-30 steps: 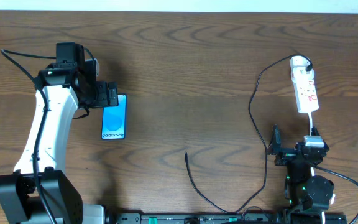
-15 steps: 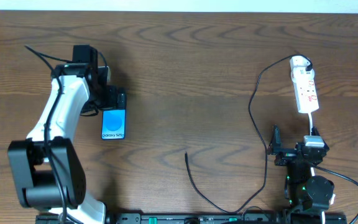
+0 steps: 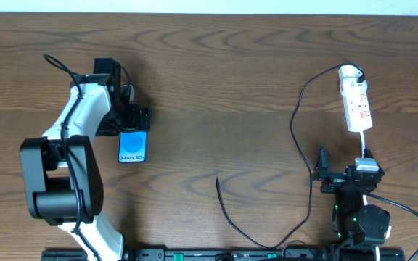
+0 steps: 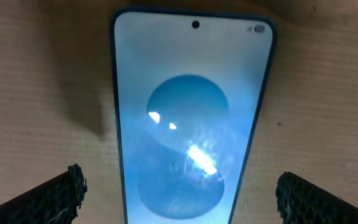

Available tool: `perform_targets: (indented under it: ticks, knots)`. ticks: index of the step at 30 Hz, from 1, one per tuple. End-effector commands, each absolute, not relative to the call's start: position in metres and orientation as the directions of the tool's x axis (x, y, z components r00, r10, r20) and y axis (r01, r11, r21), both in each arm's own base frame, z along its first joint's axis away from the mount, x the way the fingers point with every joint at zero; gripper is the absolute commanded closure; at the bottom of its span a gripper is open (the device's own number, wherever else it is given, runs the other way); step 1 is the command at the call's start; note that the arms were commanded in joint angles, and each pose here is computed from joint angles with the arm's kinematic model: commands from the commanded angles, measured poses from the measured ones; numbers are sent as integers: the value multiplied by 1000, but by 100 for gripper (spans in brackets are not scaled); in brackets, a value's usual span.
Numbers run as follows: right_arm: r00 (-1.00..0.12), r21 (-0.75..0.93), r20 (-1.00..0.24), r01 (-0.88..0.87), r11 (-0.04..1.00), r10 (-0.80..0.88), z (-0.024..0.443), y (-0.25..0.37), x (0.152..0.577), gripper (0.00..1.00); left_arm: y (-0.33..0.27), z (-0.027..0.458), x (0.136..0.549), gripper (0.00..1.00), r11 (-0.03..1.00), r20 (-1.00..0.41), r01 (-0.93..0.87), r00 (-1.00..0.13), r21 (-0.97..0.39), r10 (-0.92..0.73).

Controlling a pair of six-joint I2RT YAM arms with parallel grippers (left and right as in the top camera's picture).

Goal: Plug charger to phone and switch on socket
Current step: 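Lower the open left gripper down around the phone's top end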

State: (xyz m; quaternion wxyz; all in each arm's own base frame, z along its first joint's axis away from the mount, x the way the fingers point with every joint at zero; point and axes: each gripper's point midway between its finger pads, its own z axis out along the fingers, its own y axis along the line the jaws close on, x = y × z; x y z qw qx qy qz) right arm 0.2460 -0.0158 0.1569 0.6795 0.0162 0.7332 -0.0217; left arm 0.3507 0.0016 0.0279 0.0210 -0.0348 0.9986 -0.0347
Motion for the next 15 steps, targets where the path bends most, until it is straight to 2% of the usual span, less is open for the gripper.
perform_targets:
  ticks: [1, 15]
  knots:
    - [-76, -21, -997, 52, 998, -17, 157, -15, 246, 1, 4, 28, 359, 0, 997, -57, -49, -997, -58, -52]
    - [-76, -21, -997, 52, 998, -17, 157, -15, 246, 1, 4, 8, 361, 0, 997, -66, -49, -996, -57, -53]
